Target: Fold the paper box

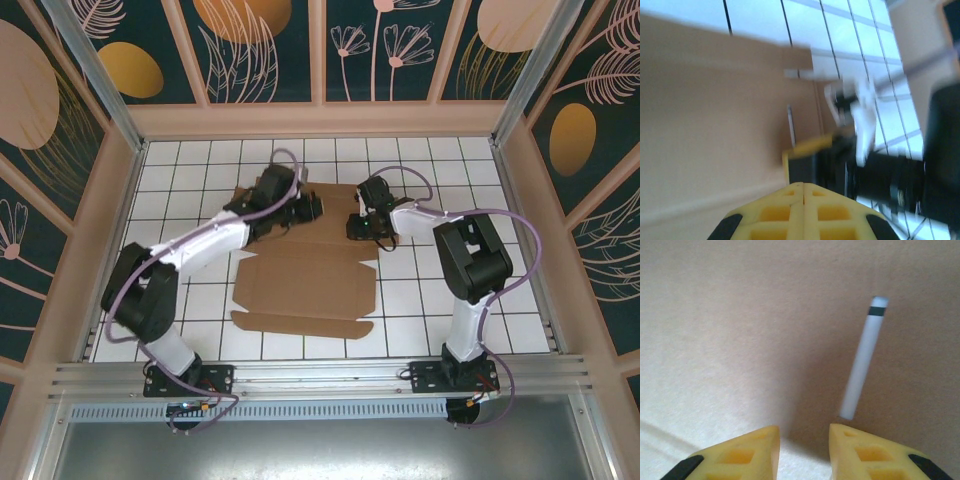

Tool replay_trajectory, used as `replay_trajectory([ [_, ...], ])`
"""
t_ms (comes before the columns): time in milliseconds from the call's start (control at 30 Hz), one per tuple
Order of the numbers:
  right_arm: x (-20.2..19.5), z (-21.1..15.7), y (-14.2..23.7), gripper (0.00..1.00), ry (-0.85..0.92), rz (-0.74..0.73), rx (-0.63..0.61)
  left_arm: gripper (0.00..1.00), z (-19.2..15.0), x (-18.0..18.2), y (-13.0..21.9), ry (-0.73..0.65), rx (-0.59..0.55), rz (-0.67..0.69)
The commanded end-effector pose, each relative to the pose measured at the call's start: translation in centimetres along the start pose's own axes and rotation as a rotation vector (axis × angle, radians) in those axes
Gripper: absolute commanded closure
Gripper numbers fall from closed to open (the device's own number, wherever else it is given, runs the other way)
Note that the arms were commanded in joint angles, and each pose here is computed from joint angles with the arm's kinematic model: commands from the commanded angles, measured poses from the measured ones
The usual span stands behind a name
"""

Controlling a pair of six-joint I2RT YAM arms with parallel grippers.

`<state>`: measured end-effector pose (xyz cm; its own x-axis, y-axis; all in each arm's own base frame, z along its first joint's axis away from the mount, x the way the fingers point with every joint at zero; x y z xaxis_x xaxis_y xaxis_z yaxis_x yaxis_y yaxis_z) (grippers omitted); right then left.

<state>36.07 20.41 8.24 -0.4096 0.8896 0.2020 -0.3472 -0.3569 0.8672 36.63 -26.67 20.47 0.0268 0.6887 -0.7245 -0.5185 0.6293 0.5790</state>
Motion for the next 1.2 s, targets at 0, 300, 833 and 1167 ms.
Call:
replay_trajectory([
  [0,1.1,3.2,3.7,0.66,0.014,0.117,-0.104,1.0,1.0,3.4,-3.8,0.025,0.075,0.087],
  [300,-3.5,7.7,5.2,0.42,-0.147,0.081,-0.191,1.0,0.8,7.1,-9.7,0.046,0.154,0.198],
  [833,-9.6,11.2,0.6,0.16,-0.319,-0.034,-0.155,1.0,-0.9,12.3,-12.1,0.146,0.192,0.3],
  [1167,-8.6,11.7,-2.4,0.18,-0.315,0.122,-0.142,1.0,-1.3,12.4,-12.2,0.161,0.206,0.281],
])
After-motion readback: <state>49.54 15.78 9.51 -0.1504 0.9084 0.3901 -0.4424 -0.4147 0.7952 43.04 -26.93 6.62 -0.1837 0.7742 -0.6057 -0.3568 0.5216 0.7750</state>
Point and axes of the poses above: each hand's point on the last joint's axis, 136 mm out from that joint toward the fingers, its own y axis back along the fingers, its own x axis along the line the jaws close on, z = x × y, the point moved 6 cm from there along y, back along the fingers, and after that the axes turned 12 degrees about y, right-handed, at the moved point
